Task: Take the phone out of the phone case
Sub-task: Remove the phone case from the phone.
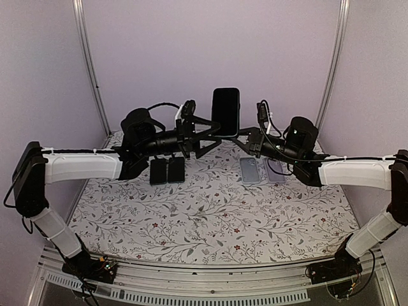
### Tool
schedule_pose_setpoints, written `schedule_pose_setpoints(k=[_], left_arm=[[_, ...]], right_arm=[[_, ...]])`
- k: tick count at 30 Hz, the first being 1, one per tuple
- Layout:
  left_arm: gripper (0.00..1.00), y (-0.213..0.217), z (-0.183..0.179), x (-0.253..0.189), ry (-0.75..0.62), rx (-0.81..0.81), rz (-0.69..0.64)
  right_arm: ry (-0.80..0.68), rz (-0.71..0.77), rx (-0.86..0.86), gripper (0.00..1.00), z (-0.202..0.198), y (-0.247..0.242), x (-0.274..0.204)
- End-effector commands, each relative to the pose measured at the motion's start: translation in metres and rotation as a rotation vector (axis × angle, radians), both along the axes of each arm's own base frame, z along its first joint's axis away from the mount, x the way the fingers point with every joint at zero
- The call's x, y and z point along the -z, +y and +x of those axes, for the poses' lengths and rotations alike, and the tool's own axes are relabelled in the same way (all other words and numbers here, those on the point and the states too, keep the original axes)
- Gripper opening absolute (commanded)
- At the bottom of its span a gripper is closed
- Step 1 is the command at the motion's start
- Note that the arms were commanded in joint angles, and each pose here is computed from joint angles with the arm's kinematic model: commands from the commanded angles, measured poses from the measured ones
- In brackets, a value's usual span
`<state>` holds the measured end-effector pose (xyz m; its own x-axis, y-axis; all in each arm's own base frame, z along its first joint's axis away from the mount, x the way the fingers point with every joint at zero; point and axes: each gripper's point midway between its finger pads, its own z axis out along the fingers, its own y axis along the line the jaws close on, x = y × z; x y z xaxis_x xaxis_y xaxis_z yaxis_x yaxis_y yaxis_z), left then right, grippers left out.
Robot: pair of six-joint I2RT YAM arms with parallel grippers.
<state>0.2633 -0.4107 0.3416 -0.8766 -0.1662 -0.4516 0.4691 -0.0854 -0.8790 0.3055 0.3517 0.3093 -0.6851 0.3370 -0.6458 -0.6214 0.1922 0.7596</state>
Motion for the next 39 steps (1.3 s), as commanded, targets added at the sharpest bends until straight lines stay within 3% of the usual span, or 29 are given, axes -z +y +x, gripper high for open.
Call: schedule_pose_setpoints(k=[1,14,28,39], left_arm=[[0.81,-0.007,0.002,-0.006,-0.004,-0.005,-0.026],[0.80,0.001,0.008,-0.010,-0.001,-0.051,-0.058],[0.75,0.025,0.009,-0.027,0.017,-0.120,-0.264],[0.68,0.024,0.009,-0.029,0.055,-0.157,-0.334]], right_arm=[[-0.119,0.095,-0.019,0.00,-0.007,-0.001,-0.044],[-0.123,0.098,-0.047,0.00,-0.014,0.008,-0.043],[-0.166,0.101,-0.059,0.00,-0.027,0.015,-0.037],[-0.199,0.179,-0.075,0.00,-0.036,0.016,-0.035]])
